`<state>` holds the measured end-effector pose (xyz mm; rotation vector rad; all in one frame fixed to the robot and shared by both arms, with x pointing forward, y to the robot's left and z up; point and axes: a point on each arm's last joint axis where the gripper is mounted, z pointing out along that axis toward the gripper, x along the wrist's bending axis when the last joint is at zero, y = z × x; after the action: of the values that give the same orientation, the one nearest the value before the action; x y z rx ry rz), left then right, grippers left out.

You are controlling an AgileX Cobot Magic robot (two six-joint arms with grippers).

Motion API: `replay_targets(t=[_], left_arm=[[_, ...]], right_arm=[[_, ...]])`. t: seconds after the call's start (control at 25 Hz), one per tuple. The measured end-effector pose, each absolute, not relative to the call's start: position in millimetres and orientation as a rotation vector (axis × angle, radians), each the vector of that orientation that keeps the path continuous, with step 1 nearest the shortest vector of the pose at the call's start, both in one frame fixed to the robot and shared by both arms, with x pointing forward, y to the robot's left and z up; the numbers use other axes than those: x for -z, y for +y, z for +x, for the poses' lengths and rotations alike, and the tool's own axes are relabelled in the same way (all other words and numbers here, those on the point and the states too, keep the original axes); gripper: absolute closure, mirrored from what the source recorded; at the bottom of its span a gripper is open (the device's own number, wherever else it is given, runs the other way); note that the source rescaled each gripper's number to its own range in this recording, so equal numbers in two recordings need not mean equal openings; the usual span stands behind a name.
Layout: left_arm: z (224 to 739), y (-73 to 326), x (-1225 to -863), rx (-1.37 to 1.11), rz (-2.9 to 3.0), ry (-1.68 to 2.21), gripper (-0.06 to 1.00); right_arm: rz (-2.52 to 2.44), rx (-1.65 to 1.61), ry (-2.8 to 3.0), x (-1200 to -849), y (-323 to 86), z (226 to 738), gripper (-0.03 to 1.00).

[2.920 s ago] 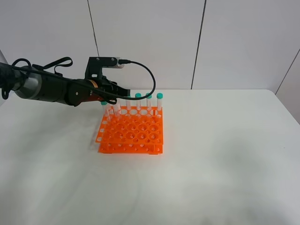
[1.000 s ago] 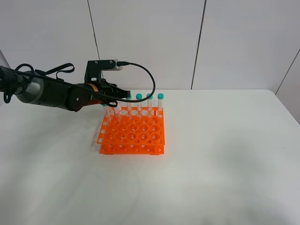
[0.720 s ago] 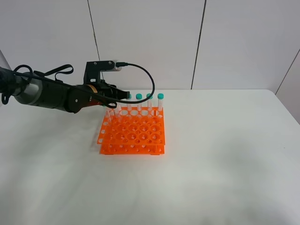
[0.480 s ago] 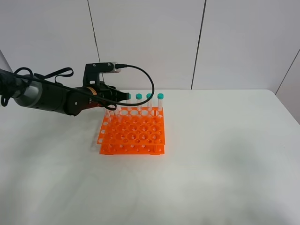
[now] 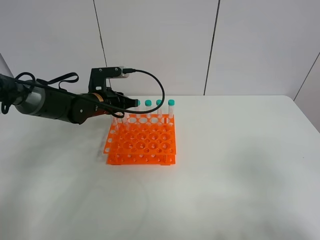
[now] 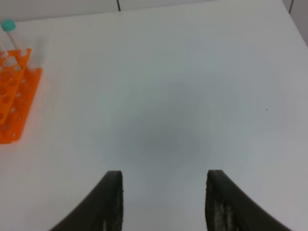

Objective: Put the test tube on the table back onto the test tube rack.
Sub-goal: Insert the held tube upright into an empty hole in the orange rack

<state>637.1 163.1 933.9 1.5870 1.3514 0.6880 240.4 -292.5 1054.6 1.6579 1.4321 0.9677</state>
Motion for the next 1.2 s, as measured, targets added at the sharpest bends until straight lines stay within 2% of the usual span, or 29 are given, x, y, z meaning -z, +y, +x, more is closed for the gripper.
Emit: replay_targets(t=[1.2], left_arm=[[629.3, 149.9, -931.2, -0.694, 1.666, 1.234, 0.94]], right_arm=[[1.658, -0.968, 1.432, -1054.6, -292.5, 240.4, 0.22]])
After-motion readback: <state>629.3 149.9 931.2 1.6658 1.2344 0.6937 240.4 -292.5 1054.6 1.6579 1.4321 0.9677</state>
